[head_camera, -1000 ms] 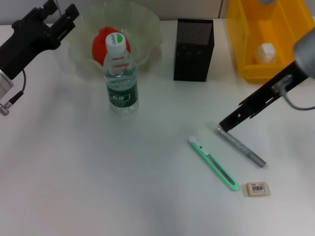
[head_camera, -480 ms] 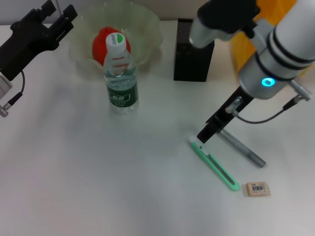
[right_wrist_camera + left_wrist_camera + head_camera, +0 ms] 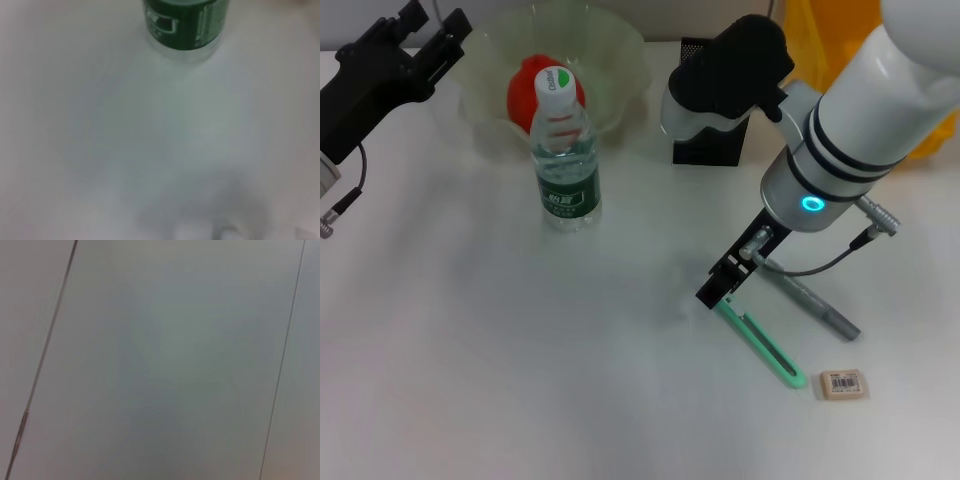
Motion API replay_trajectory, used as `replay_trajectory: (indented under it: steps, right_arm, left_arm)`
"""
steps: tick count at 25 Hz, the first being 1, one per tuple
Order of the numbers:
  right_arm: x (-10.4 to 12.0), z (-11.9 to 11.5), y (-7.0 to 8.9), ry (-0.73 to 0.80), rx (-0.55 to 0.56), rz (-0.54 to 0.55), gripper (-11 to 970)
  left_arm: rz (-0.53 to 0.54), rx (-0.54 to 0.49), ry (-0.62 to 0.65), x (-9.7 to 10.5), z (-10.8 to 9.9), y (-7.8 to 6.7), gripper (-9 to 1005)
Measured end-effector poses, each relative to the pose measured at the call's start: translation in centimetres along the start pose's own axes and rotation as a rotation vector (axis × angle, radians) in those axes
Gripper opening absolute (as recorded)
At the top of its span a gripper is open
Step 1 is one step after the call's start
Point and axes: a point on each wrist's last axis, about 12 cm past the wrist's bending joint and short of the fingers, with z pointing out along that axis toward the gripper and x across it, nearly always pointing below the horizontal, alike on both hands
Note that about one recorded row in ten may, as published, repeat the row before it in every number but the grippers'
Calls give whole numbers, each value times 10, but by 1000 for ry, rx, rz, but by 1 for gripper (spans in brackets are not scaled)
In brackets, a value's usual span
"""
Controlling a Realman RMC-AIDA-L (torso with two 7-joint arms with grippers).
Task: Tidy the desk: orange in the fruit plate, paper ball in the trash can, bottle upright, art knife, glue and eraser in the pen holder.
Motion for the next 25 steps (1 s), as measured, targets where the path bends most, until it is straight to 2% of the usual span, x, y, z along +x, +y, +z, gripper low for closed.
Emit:
replay_trajectory:
  steps: [9,25]
  right_arm:
    - [5,13,-1,22,-28,30,728]
    - [6,19,-3,25,-26,38,727]
  left_arm:
    - [0,0,-8,-1,0,0,630]
    - [-1,3,-12,-2,-2,0,630]
